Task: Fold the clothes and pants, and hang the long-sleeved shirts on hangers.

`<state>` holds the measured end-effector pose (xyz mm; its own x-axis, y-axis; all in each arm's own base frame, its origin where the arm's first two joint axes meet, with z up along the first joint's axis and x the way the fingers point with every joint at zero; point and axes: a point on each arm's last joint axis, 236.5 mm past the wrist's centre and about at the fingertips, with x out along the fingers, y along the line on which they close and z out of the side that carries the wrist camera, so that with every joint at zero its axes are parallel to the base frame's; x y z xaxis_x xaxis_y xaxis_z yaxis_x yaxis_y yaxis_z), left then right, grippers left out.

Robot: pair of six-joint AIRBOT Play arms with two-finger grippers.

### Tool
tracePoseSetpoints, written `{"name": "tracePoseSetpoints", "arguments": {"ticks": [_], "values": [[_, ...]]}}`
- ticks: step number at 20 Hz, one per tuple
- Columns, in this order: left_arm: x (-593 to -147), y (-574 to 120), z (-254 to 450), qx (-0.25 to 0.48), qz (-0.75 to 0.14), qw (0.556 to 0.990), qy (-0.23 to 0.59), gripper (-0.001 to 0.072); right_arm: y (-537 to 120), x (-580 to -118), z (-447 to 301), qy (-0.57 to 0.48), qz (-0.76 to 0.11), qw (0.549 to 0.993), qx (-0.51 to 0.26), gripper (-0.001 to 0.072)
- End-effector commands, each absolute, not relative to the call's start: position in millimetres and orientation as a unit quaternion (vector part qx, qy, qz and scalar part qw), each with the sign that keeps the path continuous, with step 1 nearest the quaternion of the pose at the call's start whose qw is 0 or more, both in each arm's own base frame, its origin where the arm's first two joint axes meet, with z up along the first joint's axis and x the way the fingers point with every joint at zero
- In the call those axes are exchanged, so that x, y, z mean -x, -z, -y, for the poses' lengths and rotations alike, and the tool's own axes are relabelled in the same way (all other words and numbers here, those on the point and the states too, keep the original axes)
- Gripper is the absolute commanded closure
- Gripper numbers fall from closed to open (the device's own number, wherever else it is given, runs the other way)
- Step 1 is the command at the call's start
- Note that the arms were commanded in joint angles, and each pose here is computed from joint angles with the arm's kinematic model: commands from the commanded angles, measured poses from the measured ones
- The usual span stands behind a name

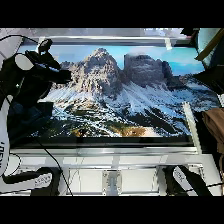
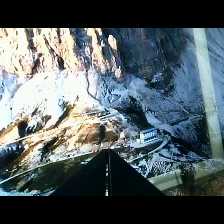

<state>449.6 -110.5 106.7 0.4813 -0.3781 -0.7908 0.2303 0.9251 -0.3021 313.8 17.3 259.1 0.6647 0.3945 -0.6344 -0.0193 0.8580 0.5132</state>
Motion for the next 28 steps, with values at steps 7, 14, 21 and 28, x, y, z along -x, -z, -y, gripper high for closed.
{"name": "tracePoseSetpoints", "arguments": {"ticks": [7,14,21,28], "values": [[-449.5,-106.9,110.3,0.077,-0.477,0.857,0.177,0.0686,-259.8,-313.6,-17.8,-0.118,-0.392,0.881,-0.238,0.0295],[-461.7,-103.9,108.9,0.080,-0.464,0.865,0.171,0.0685,-259.9,-313.8,-17.7,-0.118,-0.391,0.881,-0.238,0.0295],[-463.6,-72.1,7.7,-0.107,-0.505,0.855,0.042,0.0671,-328.0,-373.8,29.9,-0.050,-0.195,0.946,-0.253,0.0295],[-449.5,-96.1,-129.9,-0.218,-0.513,0.816,-0.153,0.0283,-366.2,-387.8,54.5,-0.019,-0.101,0.961,-0.256,0.0295]]}}
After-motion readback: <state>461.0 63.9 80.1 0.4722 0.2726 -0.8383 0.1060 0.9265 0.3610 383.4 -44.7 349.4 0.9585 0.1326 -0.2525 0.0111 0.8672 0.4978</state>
